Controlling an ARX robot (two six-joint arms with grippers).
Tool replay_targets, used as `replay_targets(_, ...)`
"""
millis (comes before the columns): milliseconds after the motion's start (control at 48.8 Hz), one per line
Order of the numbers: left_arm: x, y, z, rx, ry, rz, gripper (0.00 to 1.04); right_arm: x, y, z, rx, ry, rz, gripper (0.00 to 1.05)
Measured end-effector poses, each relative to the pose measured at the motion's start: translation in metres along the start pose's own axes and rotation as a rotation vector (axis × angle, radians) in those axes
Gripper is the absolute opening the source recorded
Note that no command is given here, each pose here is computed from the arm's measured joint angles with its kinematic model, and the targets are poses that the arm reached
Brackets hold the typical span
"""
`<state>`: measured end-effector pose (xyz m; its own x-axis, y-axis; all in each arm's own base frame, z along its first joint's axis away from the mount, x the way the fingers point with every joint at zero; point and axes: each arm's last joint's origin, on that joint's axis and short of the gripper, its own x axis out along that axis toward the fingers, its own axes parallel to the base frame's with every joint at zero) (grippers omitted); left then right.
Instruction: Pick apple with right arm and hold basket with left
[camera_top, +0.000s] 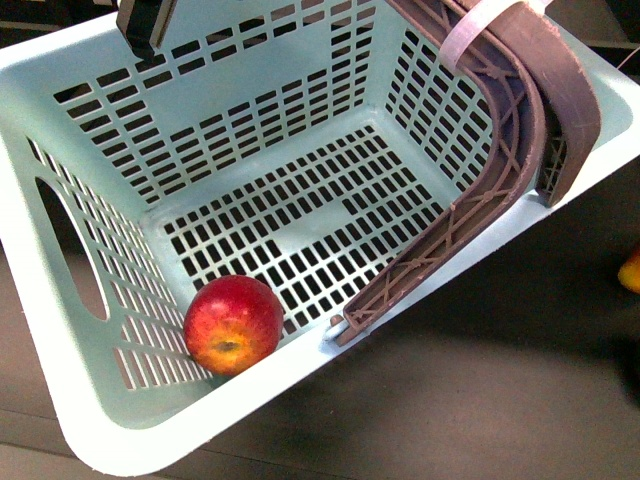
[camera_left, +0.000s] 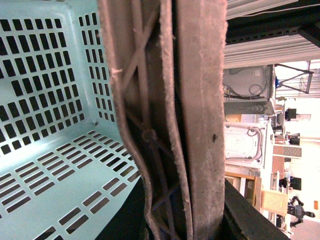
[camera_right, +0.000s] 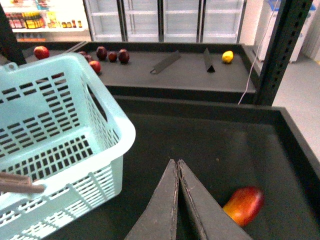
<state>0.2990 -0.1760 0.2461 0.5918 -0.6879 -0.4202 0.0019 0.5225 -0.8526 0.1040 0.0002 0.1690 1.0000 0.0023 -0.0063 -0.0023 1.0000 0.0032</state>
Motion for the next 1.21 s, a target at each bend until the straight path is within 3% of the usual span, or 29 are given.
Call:
replay_targets(451,0.0,0.0,0.0,0.001,-0.001,0.001,0.19,-0.007,0.0,0.0,0.0,-0.018,-0.001,0.05)
replay_targets(636,0.0,0.0,0.0,0.001,-0.002,0.001,0.19,-0.007,0.0,0.0,-0.001,-0.019,-0.001,0.33)
replay_targets(800,0.0,0.0,0.0,0.001,-0.002,0.001,0.19,-0.007,0.0,0.0,-0.001,-0.019,-0.001,0.67)
replay_targets(943,-0.002,0.004,0.001,0.181,-0.112,0.251,0.19,-0.007,0.0,0.0,0.0,-0.019,-0.001,0.97)
replay_targets(1046,-0.009,0.006,0.025,0.232,-0.187,0.29,0.19,-0.007,0.0,0.0,0.0,-0.019,-0.001,0.96)
replay_targets(1210,-0.018,0.012,0.064,0.154,-0.289,0.303,0.19,-0.007,0.0,0.0,0.0,-0.019,-0.001,0.96)
